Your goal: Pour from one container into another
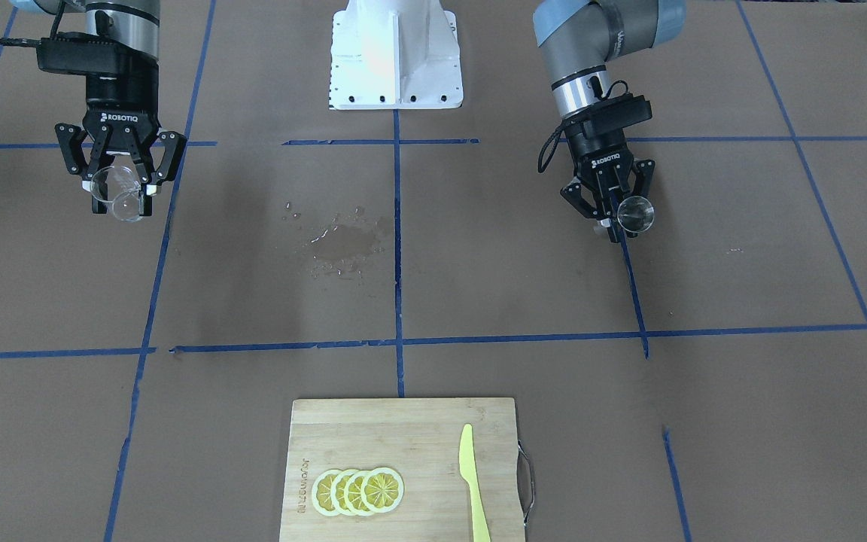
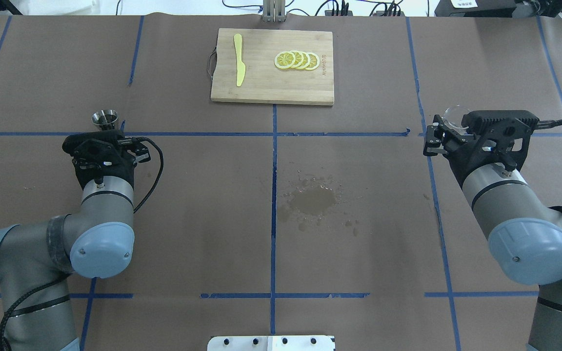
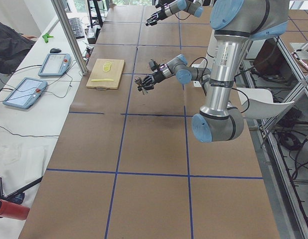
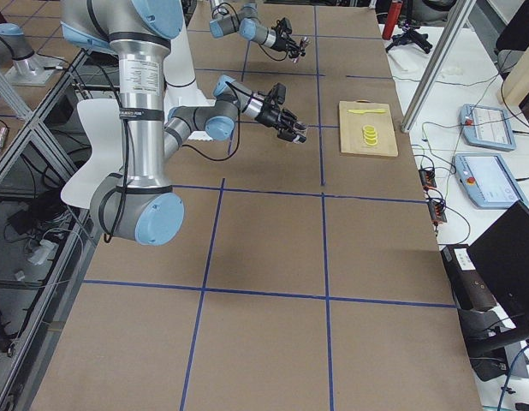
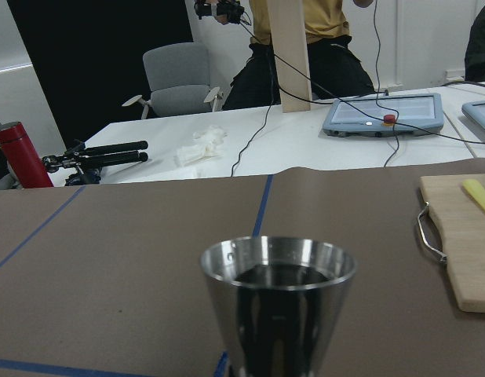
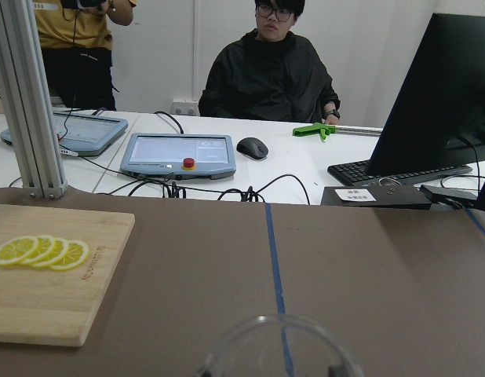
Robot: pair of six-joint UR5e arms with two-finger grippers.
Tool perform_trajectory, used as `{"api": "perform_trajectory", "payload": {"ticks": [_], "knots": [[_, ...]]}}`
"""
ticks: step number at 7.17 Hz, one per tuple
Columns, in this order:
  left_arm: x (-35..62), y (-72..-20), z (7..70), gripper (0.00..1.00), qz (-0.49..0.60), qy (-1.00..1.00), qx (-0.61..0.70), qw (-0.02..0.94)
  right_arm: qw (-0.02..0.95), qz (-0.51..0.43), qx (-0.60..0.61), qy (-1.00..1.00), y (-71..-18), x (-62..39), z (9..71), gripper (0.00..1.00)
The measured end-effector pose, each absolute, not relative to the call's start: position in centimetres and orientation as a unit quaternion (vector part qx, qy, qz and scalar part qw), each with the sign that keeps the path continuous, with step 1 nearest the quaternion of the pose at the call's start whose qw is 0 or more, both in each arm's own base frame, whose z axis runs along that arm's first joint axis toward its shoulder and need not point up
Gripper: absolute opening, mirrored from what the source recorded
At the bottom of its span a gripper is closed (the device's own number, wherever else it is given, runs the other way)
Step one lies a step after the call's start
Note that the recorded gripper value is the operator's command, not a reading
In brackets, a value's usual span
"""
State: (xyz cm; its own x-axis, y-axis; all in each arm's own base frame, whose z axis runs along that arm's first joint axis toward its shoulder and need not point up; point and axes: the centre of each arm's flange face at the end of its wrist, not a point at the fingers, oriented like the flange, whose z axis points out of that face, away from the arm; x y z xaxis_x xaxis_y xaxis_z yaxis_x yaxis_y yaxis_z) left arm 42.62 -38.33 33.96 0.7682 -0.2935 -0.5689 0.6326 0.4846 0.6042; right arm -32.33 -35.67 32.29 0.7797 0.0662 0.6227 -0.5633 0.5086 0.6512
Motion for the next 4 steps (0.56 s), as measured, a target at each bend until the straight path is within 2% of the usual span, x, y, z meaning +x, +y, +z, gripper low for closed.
{"api": "perform_trajectory", "payload": {"ticks": [4], "knots": [[41.5, -40.4, 40.7, 0.0, -0.38, 0.16, 0.405, 0.816, 0.831, 0.215, 0.443, -0.259, -36.4, -34.1, 35.5, 0.0]]}}
